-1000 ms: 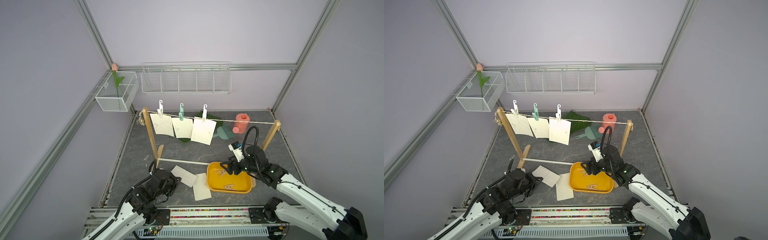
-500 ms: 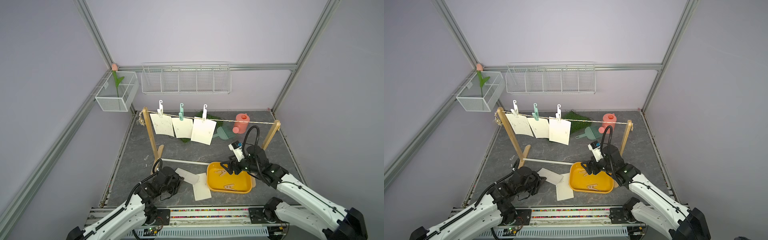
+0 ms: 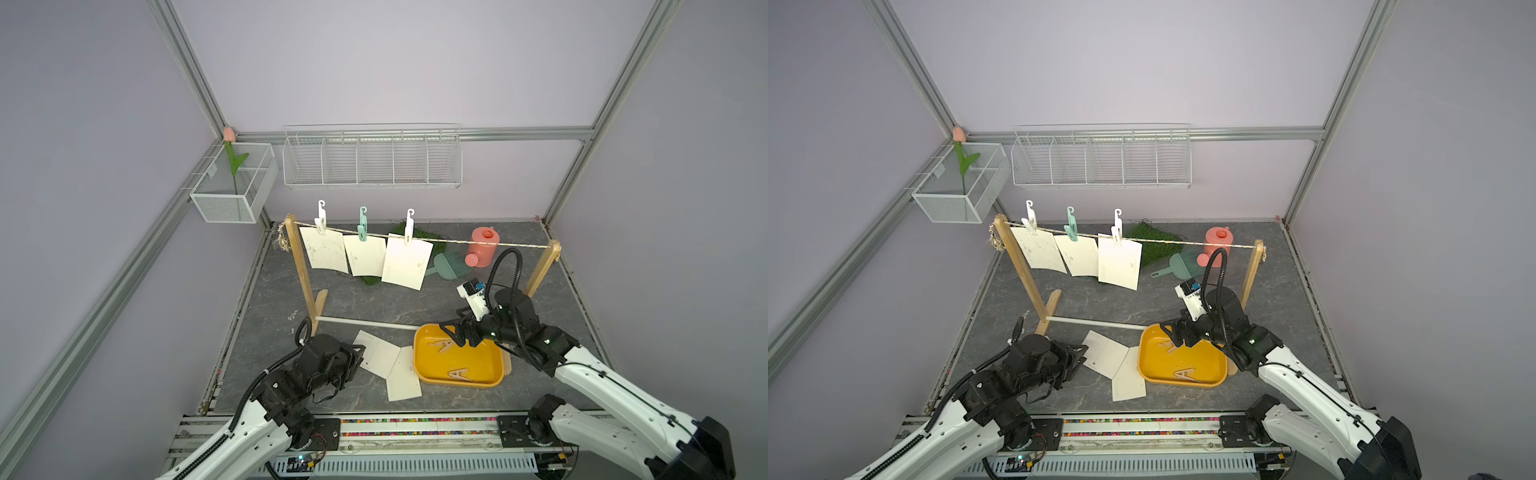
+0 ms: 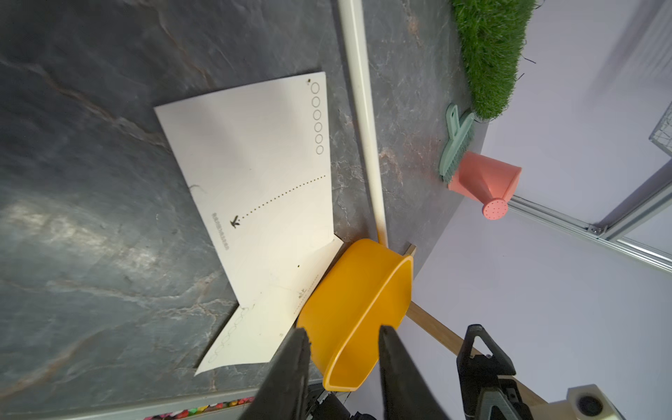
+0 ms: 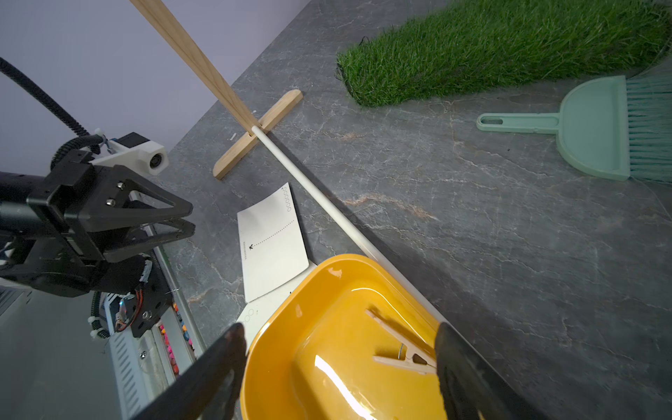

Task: Remove the postcards from the strings
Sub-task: Place the postcard at the center of the board, then pinch the postcard on the clothesline.

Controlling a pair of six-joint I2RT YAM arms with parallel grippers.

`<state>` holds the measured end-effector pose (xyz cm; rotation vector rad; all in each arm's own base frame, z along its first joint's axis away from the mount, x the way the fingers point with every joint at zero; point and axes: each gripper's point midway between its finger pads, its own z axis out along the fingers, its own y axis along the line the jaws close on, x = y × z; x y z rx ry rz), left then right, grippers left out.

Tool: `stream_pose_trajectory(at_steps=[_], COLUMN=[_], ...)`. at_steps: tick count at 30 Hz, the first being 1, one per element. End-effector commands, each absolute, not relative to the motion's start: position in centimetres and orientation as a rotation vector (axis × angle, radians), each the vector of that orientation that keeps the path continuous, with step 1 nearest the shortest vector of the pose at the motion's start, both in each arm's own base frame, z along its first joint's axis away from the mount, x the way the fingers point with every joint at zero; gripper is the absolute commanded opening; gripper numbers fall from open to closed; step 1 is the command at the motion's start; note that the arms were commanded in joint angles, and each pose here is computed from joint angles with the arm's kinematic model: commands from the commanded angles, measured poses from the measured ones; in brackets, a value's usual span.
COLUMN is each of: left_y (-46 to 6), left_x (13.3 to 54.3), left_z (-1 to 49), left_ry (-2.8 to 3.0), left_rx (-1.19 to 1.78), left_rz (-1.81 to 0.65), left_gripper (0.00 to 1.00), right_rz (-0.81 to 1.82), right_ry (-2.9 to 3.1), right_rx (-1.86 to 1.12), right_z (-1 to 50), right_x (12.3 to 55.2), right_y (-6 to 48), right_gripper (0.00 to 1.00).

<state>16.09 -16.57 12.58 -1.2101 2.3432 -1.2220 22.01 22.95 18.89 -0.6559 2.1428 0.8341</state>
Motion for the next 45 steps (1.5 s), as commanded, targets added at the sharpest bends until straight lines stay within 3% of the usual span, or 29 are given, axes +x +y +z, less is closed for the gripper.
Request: stream_pose_trajectory(at_steps=[1,6,11,16,21,25,29,36,40,45], left_y=[-16.1,-19.7,-24.4,-24.6,-23.0,-21.7,-20.5,-22.4,-23.9,-25.1], left_x=[16.8,19.2,18.6,16.5,16.0,17.6,19.7,21.0,21.7,22.8], left_z=[15.3,23.2,30.1,36.4,39.5,40.0,40.8,41.0,41.0,41.1], left_ry=[2.317,2.227,2.114,1.806,1.630,1.602,1.551,1.508,1.503,1.498], left_rx=[-1.072,-0.430,0.415,0.795,0.873,0.819,0.721,0.812,0.862,0.898], left_rz=[-1.178,-1.211,-1.093,-1.006,-0.863,-0.714,-0.595,-0.546,-0.563,-0.605], left_gripper=[0.37,0.44,0.45,0.49,0.56,0.59,0.64,0.68,0.68,0.68], right_rz=[0.921,1.123,1.208,1.273,1.258,1.135,0.935,0.761,0.661,0.730], right_ry=[2.062,1.912,1.797,1.748,1.681,1.575,1.535,1.454,1.458,1.534], right_rx=[-0.771,-0.998,-1.123,-1.282,-1.434,-1.476,-1.330,-1.036,-0.944,-0.920], right_z=[20.8,23.1,24.5,24.4,27.0,32.6,38.7,48.4,50.3,50.2], right_x=[20.9,16.9,13.6,10.3,7.8,7.9,11.3,15.9,18.4,21.3], right_y=[24.1,26.0,27.0,28.4,29.5,30.5,31.2,30.3,29.5,29.3], right_gripper=[0.81,0.79,0.79,0.80,0.81,0.84,0.93,0.97,1.00,0.98])
